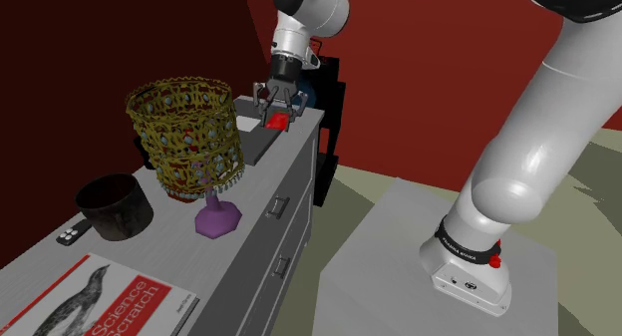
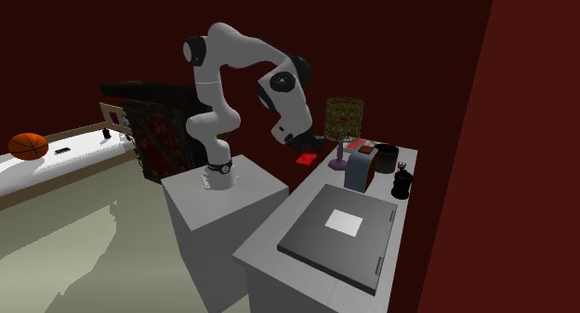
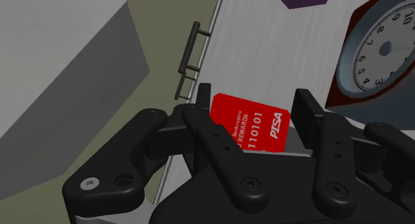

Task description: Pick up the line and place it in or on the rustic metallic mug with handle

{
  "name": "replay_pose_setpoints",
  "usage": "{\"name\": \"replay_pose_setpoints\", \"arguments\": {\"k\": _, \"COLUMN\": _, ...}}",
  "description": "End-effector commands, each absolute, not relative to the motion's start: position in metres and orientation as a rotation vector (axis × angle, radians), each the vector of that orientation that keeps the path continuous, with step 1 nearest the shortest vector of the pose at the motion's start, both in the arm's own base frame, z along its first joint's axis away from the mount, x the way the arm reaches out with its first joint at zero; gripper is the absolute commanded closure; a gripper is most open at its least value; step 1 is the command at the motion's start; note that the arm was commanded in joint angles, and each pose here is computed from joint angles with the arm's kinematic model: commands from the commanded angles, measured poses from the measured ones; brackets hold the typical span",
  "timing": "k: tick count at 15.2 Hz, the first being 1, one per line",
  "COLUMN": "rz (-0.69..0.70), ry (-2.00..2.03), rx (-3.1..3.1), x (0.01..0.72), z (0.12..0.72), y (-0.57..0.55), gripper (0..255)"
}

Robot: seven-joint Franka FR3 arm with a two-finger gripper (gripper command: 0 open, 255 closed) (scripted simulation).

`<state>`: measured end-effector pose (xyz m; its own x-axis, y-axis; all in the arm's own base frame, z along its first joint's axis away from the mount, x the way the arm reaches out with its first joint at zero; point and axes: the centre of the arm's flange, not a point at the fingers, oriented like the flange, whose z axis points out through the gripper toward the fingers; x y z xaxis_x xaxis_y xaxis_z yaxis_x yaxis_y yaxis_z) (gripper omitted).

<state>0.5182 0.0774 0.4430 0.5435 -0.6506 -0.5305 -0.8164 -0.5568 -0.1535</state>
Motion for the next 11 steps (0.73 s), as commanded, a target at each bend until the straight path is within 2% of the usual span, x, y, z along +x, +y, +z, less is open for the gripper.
{"name": "replay_pose_setpoints", "arguments": {"k": 1, "rz": 0.594, "ry": 1.200, "rx": -2.400, "x": 0.518, "z": 0.454, "y": 0.078, "gripper": 255}}
{"name": "replay_pose_setpoints", "arguments": {"k": 7, "rz": 0.594, "ry": 1.200, "rx": -2.400, "x": 0.518, "z": 0.482, "y": 0.078, "gripper": 255}}
{"name": "replay_pose_setpoints", "arguments": {"k": 11, "rz": 0.594, "ry": 1.200, "rx": -2.400, "x": 0.529, "z": 0.484, "y": 0.130, "gripper": 255}}
